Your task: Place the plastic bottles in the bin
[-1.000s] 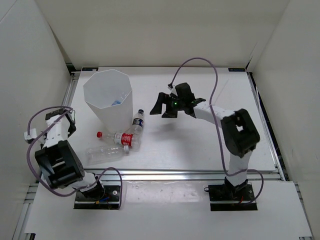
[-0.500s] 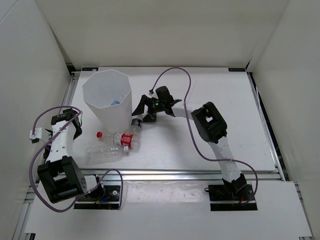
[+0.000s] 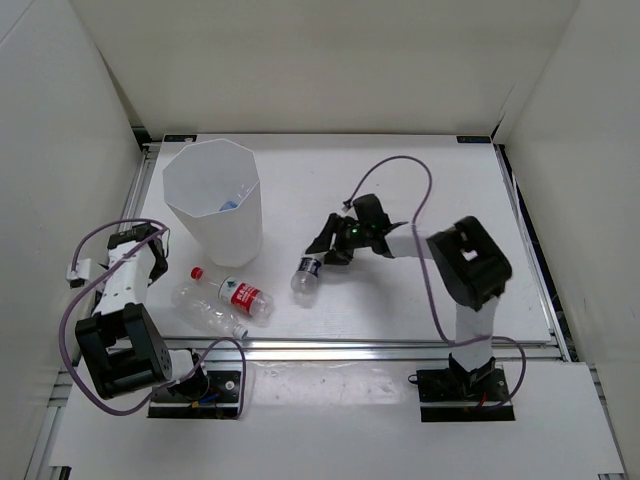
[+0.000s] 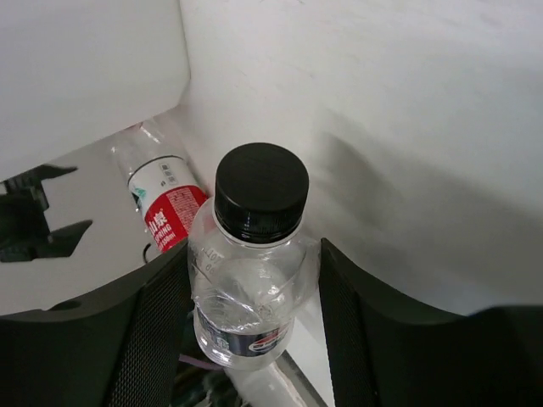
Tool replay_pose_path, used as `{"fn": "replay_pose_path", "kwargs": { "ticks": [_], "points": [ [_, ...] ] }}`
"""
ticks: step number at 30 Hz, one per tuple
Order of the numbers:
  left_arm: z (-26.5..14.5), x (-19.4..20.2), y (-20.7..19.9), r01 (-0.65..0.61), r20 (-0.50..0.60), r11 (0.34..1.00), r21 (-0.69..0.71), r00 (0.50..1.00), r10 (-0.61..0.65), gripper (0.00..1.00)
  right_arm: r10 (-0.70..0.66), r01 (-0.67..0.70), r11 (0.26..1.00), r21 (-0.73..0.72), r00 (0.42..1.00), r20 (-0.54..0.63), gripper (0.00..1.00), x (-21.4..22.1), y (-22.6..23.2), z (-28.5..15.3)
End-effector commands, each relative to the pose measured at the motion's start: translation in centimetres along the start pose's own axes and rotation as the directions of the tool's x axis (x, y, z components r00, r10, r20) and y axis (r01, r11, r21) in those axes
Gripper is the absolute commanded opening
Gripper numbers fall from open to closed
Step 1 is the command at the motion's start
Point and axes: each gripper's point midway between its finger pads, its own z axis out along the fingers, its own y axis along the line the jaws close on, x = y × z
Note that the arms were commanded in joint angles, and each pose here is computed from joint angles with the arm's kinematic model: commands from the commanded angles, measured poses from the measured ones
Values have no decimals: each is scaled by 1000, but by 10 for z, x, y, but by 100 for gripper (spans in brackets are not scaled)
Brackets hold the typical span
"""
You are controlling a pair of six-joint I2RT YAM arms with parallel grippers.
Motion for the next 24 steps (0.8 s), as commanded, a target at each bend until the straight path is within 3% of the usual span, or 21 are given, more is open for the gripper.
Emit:
{"fn": "replay_pose_path", "kwargs": {
  "ticks": [1,4,9,12,13,14,15,16,17,18,21,24],
  "points": [
    [-6,-4,11,-52,-14,999,-13,999,52,100,-214,234,971,-56,946,244,32,-29,70,-67],
    [-17,-13,7,-28,-31,999,41,999,30,100,-352,393,919,-24,847,398,32,-44,130,-115],
    [-46,-22,-4,43,-112,978,204,993,-20,100,-534,698,716,-25,571,623,32,-48,305,-187],
    [-70,-25,-14,98,-177,926,365,984,-35,100,-636,771,636,21,509,580,32,-56,336,-148],
    [-73,-23,-13,113,-196,915,387,980,-39,100,-622,828,561,16,409,667,34,-57,397,-180],
    [-81,-24,-11,142,-220,888,438,974,-47,100,-668,855,517,44,371,645,34,-50,407,-170],
    [-86,-13,-14,131,-256,864,486,967,-2,100,-697,857,511,66,369,615,35,-64,401,-132],
    [-97,-19,-23,125,-239,808,575,971,20,100,-666,889,453,60,293,686,41,-59,441,-160],
    [-102,-16,-26,127,-249,783,609,968,37,100,-671,891,449,67,286,684,45,-61,441,-147],
    [-107,-9,-30,111,-260,754,648,962,81,100,-678,894,441,75,277,681,61,-66,437,-135],
    [-105,-2,-20,87,-267,766,637,957,113,100,-716,896,439,61,308,626,98,-63,407,-94],
    [-101,2,-9,51,-267,787,614,952,147,100,-766,904,423,58,323,555,100,-58,394,-83]
  ]
}}
